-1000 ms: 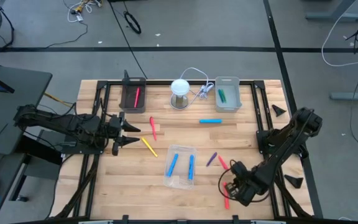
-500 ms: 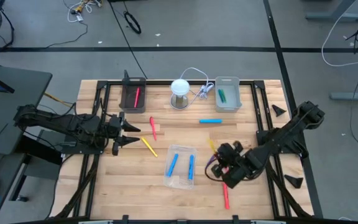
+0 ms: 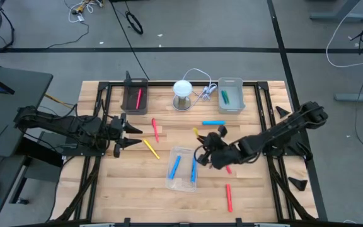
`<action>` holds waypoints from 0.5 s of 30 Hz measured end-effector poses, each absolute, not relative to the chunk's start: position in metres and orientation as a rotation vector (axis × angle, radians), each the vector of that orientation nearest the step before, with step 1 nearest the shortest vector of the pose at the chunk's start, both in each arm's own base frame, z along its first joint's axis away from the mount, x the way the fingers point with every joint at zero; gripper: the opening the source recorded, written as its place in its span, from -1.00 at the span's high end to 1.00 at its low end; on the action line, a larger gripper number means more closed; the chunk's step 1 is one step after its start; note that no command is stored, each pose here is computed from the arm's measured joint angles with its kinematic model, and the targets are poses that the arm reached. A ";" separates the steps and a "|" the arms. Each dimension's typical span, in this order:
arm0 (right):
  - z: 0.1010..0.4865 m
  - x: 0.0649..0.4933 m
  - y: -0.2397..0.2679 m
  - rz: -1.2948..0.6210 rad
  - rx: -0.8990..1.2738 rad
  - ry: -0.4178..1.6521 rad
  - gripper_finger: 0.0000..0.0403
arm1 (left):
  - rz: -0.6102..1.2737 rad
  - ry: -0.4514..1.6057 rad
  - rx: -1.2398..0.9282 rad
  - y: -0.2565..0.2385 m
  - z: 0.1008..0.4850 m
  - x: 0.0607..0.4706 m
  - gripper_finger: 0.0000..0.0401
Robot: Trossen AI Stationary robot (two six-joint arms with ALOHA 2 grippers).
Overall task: Pick & Place Markers
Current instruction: Put the bottom yellow marker into the black bin
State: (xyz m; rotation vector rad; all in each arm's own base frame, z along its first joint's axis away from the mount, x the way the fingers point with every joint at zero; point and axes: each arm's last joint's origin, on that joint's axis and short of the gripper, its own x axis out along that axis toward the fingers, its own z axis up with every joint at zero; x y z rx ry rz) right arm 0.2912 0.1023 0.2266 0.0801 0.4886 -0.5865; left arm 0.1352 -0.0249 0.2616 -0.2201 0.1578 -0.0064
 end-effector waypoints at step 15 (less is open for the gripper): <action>0.271 0.336 0.054 -0.225 0.011 0.170 0.96 | -0.011 0.023 -0.185 -0.025 0.275 0.139 0.02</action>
